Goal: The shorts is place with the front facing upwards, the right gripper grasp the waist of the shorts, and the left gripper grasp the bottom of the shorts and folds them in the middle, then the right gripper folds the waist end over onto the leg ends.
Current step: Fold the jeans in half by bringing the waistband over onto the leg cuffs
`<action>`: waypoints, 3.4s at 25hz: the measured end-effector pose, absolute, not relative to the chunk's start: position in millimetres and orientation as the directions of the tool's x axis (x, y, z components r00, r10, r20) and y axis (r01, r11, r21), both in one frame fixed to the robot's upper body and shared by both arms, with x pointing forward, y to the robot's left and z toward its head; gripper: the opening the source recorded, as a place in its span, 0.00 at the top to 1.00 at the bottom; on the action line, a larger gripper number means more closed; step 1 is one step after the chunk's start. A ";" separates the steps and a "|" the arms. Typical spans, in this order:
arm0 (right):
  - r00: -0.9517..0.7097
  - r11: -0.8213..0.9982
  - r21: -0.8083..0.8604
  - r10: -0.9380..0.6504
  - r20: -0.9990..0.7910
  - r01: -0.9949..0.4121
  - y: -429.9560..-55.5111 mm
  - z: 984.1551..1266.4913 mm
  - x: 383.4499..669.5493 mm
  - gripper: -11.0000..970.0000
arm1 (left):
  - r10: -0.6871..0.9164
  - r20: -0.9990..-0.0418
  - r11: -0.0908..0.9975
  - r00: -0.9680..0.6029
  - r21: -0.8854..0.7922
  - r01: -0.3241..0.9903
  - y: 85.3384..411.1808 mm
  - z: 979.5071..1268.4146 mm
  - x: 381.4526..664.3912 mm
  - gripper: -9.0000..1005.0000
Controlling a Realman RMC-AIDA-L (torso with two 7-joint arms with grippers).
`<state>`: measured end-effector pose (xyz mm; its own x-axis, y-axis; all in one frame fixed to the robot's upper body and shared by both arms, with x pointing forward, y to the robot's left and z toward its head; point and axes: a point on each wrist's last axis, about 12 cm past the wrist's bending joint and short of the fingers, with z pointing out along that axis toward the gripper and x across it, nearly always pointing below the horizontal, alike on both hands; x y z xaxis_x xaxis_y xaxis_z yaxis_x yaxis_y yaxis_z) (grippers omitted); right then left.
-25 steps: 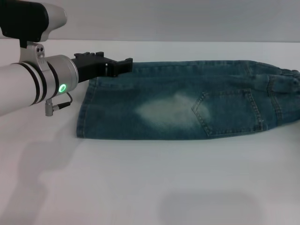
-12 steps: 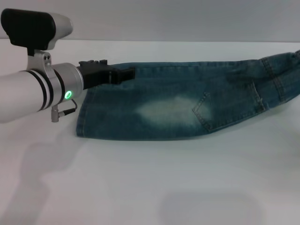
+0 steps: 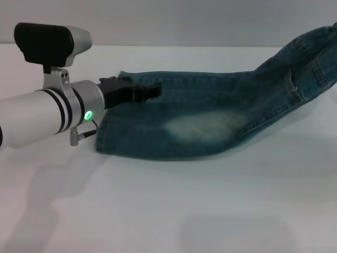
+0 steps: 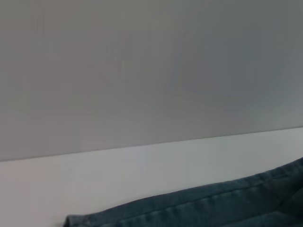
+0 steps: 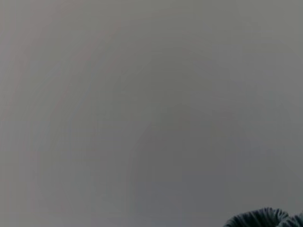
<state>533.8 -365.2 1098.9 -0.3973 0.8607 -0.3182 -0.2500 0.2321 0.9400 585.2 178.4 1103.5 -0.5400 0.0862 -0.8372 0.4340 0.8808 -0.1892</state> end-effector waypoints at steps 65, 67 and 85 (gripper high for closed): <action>-0.722 0.187 0.916 0.568 -0.395 -0.354 -229.9 1143.4 617.1 0.86 | 0.000 -0.803 0.849 -0.596 -0.314 0.424 153.0 1085.5 575.8 0.16; -0.737 0.183 0.917 0.549 -0.394 -0.354 -221.6 1142.7 617.8 0.85 | 0.000 -0.803 0.850 -0.596 -0.314 0.424 153.2 1085.5 575.8 0.16; -0.786 0.264 0.896 0.435 -0.440 -0.356 -174.4 1140.3 628.5 0.82 | -0.054 -0.803 0.866 -0.593 -0.334 0.373 169.4 1089.2 578.4 0.16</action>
